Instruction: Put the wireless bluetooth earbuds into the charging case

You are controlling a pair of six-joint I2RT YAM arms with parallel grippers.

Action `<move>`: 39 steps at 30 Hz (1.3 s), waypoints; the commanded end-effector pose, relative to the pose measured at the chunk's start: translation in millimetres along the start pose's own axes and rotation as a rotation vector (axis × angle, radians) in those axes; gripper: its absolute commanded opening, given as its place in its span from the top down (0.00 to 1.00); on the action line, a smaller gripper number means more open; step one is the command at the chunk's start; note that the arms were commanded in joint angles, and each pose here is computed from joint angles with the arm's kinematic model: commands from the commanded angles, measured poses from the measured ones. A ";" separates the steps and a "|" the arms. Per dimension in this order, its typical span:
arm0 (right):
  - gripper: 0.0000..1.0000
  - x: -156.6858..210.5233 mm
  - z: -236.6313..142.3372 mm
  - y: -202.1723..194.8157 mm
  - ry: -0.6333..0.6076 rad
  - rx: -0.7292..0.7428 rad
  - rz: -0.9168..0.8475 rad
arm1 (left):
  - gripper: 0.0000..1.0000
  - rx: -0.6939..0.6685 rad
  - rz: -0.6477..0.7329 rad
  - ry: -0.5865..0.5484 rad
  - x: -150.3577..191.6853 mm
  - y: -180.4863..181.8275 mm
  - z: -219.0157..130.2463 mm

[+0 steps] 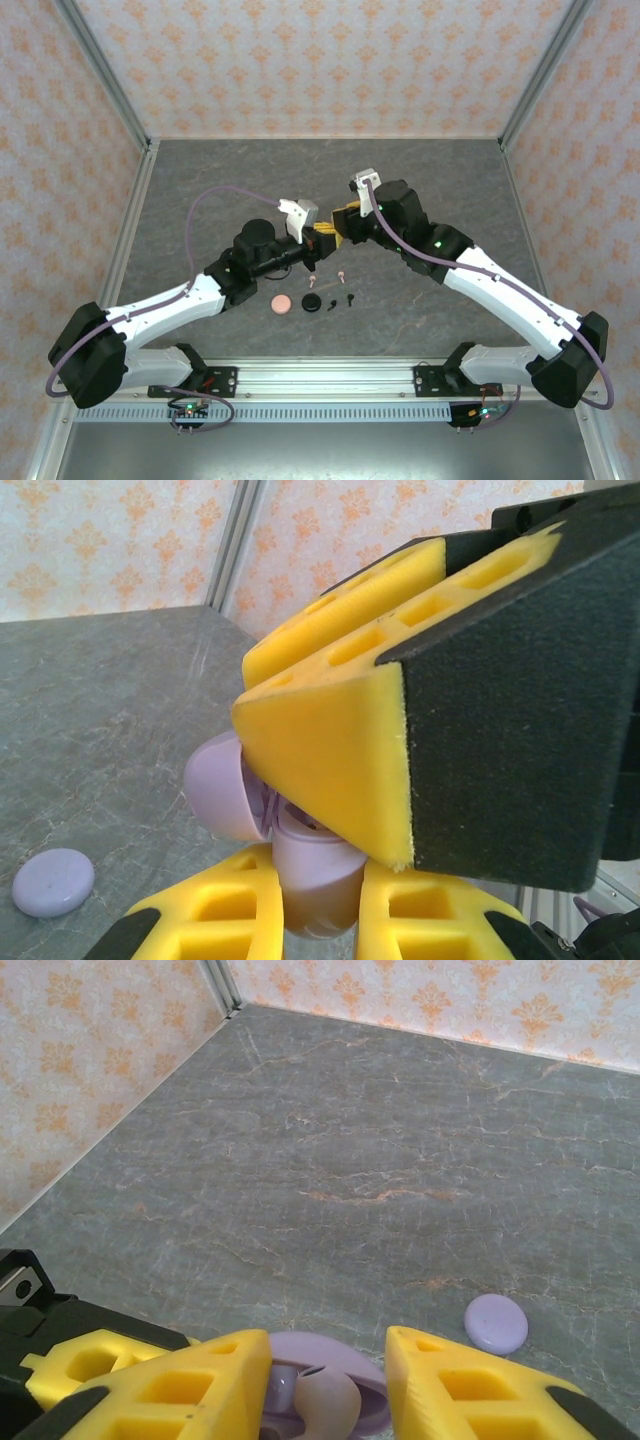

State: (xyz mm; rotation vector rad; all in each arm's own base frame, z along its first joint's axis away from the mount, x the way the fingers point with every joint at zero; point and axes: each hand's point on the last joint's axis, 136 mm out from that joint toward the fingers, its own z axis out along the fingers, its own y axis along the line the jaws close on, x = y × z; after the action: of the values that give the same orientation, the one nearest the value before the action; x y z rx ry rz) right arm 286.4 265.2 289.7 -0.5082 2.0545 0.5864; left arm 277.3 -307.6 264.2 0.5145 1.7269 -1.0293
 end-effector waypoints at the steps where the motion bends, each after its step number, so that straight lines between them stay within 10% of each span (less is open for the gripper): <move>1: 0.59 -14.1 -5.0 -0.5 -0.030 0.007 0.010 | 1.00 0.072 0.073 -0.059 -17.0 -19.2 -2.4; 39: 0.42 -49.6 -37.5 6.9 -0.149 -0.024 0.054 | 1.00 0.104 0.113 -0.032 -7.2 -21.6 1.7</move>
State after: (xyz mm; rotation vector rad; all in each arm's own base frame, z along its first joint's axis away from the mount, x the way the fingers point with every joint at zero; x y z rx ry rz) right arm 284.2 256.9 320.2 -0.4525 2.0008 0.6120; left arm 268.9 -315.2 264.8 0.6122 1.6861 -1.0349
